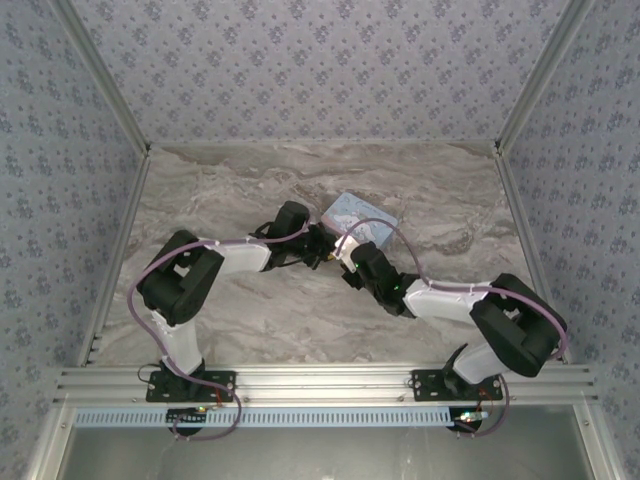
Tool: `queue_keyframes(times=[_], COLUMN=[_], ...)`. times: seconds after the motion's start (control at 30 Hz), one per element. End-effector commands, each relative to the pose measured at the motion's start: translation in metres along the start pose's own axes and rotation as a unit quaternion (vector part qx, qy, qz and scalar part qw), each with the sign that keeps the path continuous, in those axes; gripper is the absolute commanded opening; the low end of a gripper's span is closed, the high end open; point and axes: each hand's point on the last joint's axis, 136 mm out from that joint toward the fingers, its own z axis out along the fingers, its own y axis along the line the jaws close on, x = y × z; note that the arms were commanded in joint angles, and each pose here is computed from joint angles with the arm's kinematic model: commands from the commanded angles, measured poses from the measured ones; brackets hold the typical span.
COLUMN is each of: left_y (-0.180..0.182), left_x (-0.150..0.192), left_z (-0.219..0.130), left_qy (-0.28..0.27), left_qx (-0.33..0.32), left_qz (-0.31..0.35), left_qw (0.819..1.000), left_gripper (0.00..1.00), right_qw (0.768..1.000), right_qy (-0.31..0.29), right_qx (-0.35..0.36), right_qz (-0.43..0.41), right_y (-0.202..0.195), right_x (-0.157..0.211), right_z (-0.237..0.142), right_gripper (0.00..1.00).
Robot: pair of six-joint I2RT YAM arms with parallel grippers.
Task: Unlock the padlock with the key
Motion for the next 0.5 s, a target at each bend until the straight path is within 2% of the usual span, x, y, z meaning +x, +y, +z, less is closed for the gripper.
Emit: queue_keyframes(times=[0.0,0.23,0.47], left_y=[-0.0251,-0.024,-0.0217], left_x=[0.0073,0.0075,0.0071], left_z=[-0.0085,-0.0078,-0.007], left_qy=[0.013,0.014,0.014], left_qx=[0.033,0.033,0.031], left_qz=[0.024,0.024,0.023], left_qw=[0.999,0.999,0.999], left_gripper=[0.0,0.0,0.0], right_qw=[1.0,1.0,0.997], right_qy=[-0.017,-0.016,-0.026], right_qx=[0.005,-0.011,-0.052], right_qz=[0.009,0.014,0.042], right_y=[-0.0079,-0.0053,0.0007], right_x=[-0.0172,-0.0171,-0.0211], right_z=[0.0037,0.0045,0.0037], right_gripper=[0.2,0.01,0.0])
